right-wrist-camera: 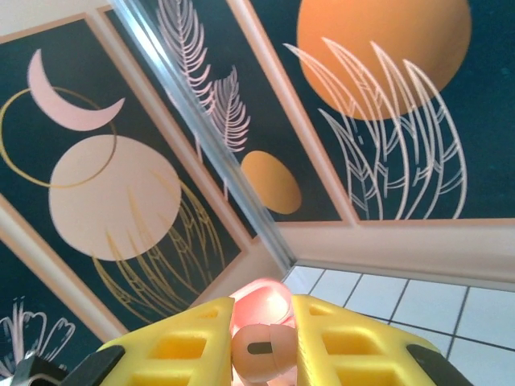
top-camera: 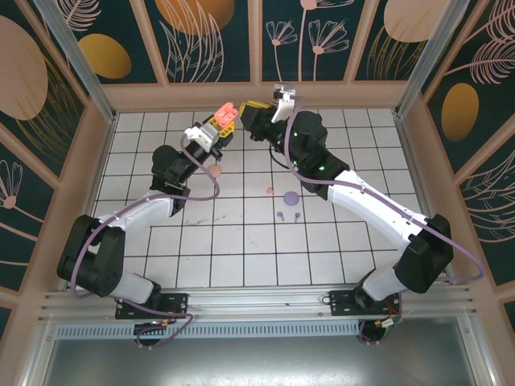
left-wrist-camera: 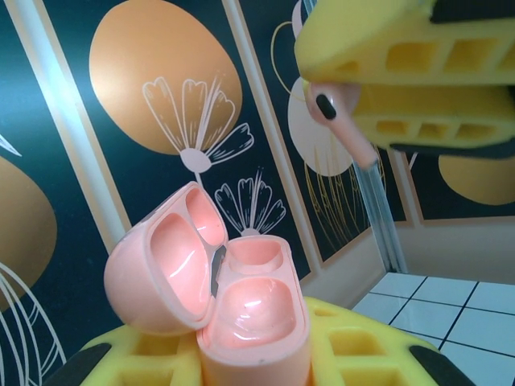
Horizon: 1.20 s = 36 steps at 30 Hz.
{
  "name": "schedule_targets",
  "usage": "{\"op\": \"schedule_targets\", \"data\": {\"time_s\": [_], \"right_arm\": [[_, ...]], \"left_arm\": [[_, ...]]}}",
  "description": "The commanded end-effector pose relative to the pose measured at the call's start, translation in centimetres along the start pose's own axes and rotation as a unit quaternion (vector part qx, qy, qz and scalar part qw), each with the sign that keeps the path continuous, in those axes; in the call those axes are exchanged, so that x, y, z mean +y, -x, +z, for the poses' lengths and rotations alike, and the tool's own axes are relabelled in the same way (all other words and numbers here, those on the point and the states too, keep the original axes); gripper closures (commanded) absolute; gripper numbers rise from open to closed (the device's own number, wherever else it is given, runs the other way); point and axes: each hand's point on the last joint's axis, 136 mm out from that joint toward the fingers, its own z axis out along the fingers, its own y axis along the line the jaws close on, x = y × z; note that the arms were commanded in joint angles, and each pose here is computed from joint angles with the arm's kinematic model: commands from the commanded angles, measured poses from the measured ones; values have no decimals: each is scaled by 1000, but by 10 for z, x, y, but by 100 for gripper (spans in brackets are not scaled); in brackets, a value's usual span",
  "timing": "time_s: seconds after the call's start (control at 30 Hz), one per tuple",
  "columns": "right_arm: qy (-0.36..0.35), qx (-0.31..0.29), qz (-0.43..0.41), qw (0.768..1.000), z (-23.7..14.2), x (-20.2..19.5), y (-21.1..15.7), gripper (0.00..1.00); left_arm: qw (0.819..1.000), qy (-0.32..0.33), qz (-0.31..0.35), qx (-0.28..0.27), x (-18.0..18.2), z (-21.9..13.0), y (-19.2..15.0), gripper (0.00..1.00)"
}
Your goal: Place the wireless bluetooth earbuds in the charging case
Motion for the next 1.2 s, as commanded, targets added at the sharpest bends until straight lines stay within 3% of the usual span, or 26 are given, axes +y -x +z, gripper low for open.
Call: {"op": "schedule_targets", "data": {"time_s": [0.0,0.6,1.17], "right_arm": [[80,-61,11,995,-16,35,35,77],[158,-55,28,985,-5,48,7,78],[152,-22,42,987,20,35,-24,78]], "left_arm": [[1000,-16,-8,-22,-3,6,15,100],[999,-27,-19,-22,-6,11,17,100],[999,-31,-19,-24,-8,11,22,100]]}}
